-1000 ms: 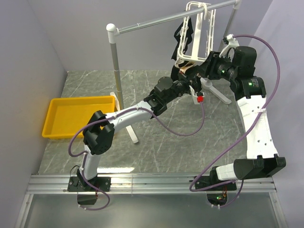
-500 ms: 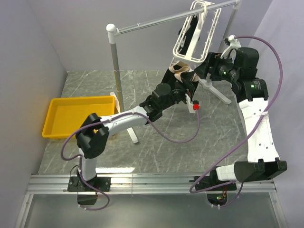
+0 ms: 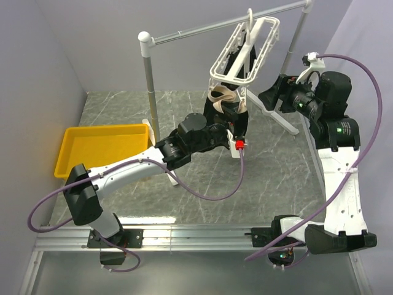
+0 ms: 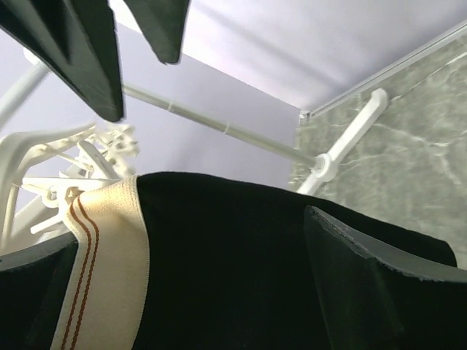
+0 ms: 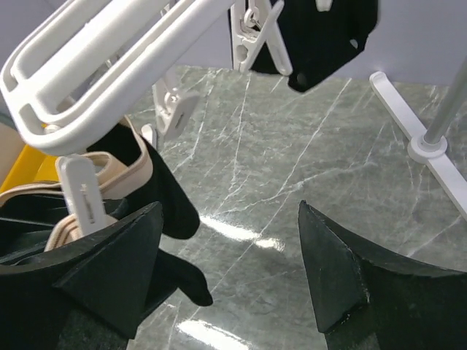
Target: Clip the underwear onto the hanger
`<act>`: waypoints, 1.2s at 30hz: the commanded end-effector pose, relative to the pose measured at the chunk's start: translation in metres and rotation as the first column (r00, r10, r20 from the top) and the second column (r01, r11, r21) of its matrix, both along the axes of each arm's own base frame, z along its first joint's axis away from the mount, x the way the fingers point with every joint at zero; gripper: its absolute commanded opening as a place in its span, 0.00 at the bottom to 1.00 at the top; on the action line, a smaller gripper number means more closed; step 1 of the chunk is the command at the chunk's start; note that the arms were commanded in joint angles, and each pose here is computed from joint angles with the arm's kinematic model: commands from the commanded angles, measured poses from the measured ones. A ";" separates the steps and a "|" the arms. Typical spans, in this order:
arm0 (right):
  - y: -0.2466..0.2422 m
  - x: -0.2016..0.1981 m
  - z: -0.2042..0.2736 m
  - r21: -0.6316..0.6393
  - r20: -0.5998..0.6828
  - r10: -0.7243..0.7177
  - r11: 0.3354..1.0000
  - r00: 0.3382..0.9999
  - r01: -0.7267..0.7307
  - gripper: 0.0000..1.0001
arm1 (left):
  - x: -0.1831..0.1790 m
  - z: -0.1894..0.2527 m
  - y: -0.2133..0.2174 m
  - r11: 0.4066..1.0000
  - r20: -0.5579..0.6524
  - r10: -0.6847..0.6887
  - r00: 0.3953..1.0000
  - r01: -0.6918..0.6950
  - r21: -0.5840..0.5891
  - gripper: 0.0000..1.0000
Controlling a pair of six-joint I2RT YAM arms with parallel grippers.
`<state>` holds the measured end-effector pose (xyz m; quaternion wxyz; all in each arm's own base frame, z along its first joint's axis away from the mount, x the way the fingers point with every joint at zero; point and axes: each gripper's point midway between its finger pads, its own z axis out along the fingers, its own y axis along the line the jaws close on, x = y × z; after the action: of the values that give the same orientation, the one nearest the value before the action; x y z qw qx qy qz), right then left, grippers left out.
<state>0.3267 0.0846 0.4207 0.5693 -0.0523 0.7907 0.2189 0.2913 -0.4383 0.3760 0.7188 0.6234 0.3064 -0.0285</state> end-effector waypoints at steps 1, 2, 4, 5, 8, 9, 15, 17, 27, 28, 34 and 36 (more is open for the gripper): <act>0.000 -0.012 0.005 -0.019 0.033 0.021 1.000 0.999 -0.021 0.82 | -0.003 -0.005 0.004 0.999 -0.092 0.050 0.995 -0.051 -0.009 0.99; 0.000 -0.013 0.005 -0.018 0.033 0.024 1.000 0.999 -0.024 0.82 | -0.002 -0.003 0.004 0.998 -0.082 0.059 0.995 -0.060 -0.012 0.99; 0.000 -0.014 0.005 -0.018 0.031 0.024 1.000 0.999 -0.024 0.82 | 0.002 0.003 0.002 0.998 -0.050 0.062 0.997 -0.063 -0.024 0.99; 0.000 -0.014 0.006 -0.018 0.034 0.023 1.000 0.999 -0.022 0.82 | 0.005 0.012 0.002 0.997 -0.037 0.069 0.997 -0.070 -0.040 0.99; 0.000 -0.014 0.008 -0.017 0.035 0.024 1.000 0.999 -0.023 0.82 | 0.019 0.022 -0.004 0.996 -0.028 0.080 0.996 -0.081 -0.048 0.99; 0.001 -0.014 0.009 -0.017 0.035 0.026 1.000 0.999 -0.025 0.82 | 0.023 0.019 -0.009 0.996 -0.029 0.074 0.997 -0.075 -0.039 0.99; -0.002 -0.016 0.008 -0.038 0.036 0.021 0.999 0.999 -0.020 0.82 | 0.041 0.026 -0.016 0.999 0.047 0.044 0.998 -0.043 -0.023 0.99; -0.002 -0.016 0.008 -0.043 0.033 0.024 0.999 0.999 -0.023 0.82 | 0.041 0.021 -0.018 0.999 0.082 -0.021 0.996 0.018 0.032 0.99; -0.001 -0.013 0.004 -0.044 0.025 0.036 0.998 0.999 -0.035 0.82 | 0.036 -0.001 -0.014 0.949 0.135 -0.276 0.952 0.248 0.195 0.99; 0.000 -0.013 0.003 -0.042 0.020 0.037 0.998 0.999 -0.036 0.82 | 0.037 0.000 -0.017 0.952 0.163 -0.272 0.948 0.241 0.188 0.99; -0.001 -0.015 0.004 -0.047 0.022 0.036 0.998 0.999 -0.035 0.82 | 0.049 -0.011 -0.020 0.939 0.335 -0.245 0.910 0.136 0.315 0.99; -0.001 -0.014 0.003 -0.049 0.018 0.039 0.998 0.999 -0.038 0.82 | 0.050 -0.013 -0.020 0.925 0.337 -0.258 0.905 0.130 0.357 0.99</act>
<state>0.3149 0.0855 0.4137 0.5593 -0.0743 0.7975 0.2137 0.3422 -0.4552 0.3456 0.6496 0.7451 0.1481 0.0306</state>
